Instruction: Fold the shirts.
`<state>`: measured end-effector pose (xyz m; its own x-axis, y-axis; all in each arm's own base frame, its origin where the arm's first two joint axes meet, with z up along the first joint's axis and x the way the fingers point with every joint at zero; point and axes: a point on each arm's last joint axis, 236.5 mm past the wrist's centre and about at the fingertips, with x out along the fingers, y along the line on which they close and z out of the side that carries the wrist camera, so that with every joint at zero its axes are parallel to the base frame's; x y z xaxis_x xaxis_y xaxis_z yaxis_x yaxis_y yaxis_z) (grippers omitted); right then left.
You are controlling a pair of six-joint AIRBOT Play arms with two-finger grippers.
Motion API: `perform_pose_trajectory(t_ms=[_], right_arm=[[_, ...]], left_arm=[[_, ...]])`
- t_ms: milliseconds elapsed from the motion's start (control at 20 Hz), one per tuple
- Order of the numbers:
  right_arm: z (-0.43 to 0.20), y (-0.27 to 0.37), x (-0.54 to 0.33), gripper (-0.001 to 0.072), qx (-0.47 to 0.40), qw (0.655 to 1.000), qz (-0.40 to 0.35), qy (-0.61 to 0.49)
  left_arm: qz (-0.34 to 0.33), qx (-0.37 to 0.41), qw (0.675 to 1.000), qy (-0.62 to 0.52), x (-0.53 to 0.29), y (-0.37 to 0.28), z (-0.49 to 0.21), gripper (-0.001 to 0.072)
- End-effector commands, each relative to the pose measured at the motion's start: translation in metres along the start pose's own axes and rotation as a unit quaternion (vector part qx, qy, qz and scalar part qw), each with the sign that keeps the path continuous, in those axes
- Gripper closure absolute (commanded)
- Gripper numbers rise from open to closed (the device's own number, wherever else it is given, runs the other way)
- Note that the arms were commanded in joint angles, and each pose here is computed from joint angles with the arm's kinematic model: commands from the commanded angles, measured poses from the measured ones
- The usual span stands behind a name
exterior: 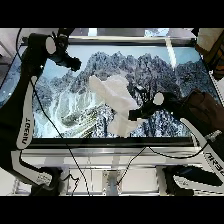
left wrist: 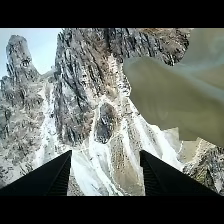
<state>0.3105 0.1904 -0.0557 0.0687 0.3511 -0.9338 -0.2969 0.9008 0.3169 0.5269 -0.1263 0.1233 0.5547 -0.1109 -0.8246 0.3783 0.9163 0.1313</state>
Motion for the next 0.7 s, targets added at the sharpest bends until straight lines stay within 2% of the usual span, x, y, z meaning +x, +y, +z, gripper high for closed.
perform_pose_trajectory(t_ms=[0,150,250,500,650], right_arm=[[0.006,-0.002,0.016,0.0179,0.018,1.000,0.007,-0.014],[0.021,0.000,0.030,0.0429,0.037,0.998,0.022,-0.037],[0.034,0.007,0.034,0.0680,0.059,0.996,0.042,-0.059],[0.079,0.064,-0.004,0.0686,0.000,0.982,0.142,-0.122],[0.108,0.094,-0.054,0.0686,-0.051,0.971,0.169,-0.159]], left_arm=[[-0.003,-0.002,1.000,0.009,0.010,-0.001,-0.004,0.0209],[-0.001,-0.004,1.000,0.010,0.010,0.003,-0.005,0.0218],[0.003,-0.012,1.000,0.013,0.010,0.011,-0.007,0.0218],[0.013,-0.055,0.997,0.050,0.009,0.041,-0.032,0.0218],[0.015,-0.076,0.995,0.058,0.008,0.048,-0.038,0.0218]])
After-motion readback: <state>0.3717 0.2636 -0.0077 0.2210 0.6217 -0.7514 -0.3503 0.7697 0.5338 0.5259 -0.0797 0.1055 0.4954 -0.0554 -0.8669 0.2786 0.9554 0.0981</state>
